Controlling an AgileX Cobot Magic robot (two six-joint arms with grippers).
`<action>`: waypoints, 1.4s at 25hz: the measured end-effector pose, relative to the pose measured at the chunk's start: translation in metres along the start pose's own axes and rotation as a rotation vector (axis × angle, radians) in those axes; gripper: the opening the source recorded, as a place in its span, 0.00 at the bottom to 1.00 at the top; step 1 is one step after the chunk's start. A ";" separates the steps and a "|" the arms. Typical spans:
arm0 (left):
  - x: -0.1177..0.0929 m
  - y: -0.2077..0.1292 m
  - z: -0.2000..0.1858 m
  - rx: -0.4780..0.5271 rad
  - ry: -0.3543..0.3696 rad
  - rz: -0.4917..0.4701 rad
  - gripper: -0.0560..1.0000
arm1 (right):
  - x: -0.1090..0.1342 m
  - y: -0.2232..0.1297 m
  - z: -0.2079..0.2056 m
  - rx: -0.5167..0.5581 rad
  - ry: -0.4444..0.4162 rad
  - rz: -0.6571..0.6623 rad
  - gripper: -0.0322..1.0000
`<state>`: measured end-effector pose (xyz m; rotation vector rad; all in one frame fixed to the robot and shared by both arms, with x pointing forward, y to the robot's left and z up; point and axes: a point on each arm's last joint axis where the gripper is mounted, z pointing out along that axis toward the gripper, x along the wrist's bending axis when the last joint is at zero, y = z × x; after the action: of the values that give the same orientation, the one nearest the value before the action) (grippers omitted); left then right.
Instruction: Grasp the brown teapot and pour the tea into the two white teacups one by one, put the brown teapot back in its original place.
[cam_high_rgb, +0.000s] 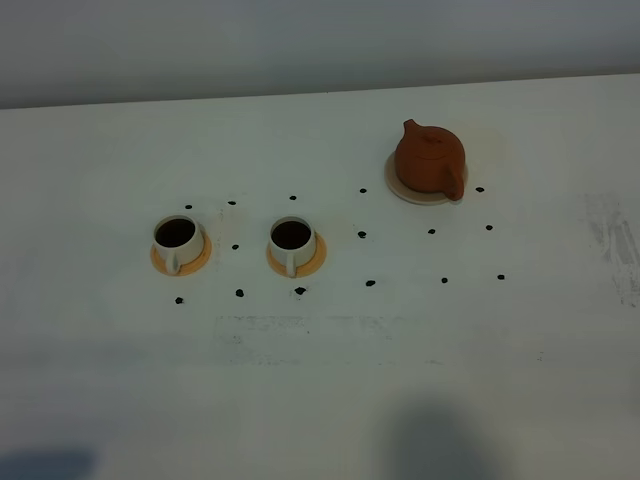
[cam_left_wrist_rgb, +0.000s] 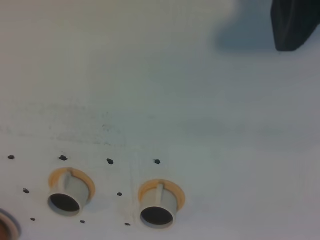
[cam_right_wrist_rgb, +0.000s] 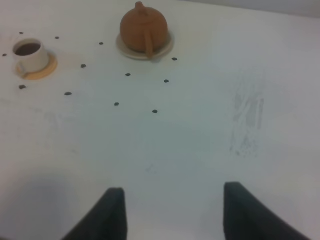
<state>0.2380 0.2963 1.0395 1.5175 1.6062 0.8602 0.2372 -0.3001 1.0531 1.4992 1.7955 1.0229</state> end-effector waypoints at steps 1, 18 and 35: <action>0.000 0.000 0.000 0.000 0.000 0.000 0.36 | 0.000 0.000 0.000 0.000 0.000 0.000 0.44; 0.000 0.000 0.000 0.000 0.000 0.001 0.36 | 0.002 -0.005 -0.007 -0.068 -0.177 0.100 0.43; 0.000 0.000 0.000 0.000 0.000 0.001 0.36 | 0.002 -0.005 -0.007 -0.068 -0.177 0.100 0.42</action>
<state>0.2380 0.2963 1.0395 1.5187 1.6054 0.8609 0.2281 -0.3001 1.0528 1.5977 1.5624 0.9571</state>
